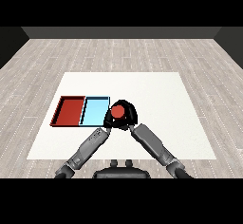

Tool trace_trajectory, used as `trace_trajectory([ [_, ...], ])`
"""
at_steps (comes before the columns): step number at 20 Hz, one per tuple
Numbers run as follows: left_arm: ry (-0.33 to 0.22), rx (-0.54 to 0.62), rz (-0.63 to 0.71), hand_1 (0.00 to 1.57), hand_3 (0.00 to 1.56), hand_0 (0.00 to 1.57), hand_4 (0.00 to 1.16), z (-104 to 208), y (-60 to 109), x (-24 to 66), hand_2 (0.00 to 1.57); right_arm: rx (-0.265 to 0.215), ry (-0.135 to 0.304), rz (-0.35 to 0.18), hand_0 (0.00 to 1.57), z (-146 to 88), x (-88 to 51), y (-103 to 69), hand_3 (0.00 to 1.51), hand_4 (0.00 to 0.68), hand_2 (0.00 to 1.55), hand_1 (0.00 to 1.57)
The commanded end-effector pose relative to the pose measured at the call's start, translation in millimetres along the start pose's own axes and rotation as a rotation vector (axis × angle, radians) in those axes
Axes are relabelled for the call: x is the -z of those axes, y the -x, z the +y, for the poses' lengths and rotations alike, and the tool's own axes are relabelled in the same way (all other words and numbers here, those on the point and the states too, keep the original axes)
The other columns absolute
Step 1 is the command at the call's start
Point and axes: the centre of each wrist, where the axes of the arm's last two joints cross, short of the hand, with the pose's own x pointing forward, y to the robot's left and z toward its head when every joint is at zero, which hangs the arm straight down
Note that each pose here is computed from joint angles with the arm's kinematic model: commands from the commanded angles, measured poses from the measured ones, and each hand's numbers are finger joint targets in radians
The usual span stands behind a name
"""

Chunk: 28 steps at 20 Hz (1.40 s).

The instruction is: Pick the red can and put it in the red box

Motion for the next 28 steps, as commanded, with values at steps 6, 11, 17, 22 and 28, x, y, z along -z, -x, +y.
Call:
trace_trajectory([
  [6,-0.024,-0.05,-0.033,1.57,1.43,1.57,0.93,-19,-21.9,15.9,1.53,0.025,-0.012,-0.001,1.49,5,-22.4,7.2,1.4,0.545,1.45,1.49],
  [11,-0.011,-0.069,-0.044,1.57,1.49,1.57,1.14,-15,-13.5,3.4,1.57,0.073,-0.059,-0.012,0.0,3,-5.0,-11.3,0.0,0.0,0.0,0.0],
  [17,-0.005,-0.058,-0.04,1.57,1.49,1.57,1.15,-15,-20.2,12.1,1.57,0.065,-0.048,-0.023,0.0,-10,-11.7,0.6,0.0,0.0,0.0,0.0],
  [22,-0.035,-0.051,-0.067,1.57,1.48,1.57,1.15,-9,-10.7,-20.9,1.57,0.009,-0.033,-0.056,0.0,-18,9.3,-25.6,0.0,0.0,0.0,0.0],
  [28,-0.034,-0.045,-0.041,1.57,1.48,1.57,1.14,10,5.3,0.9,1.57,-0.051,0.045,-0.1,0.0,-37,6.6,-42.2,0.0,0.0,0.0,0.0],
])
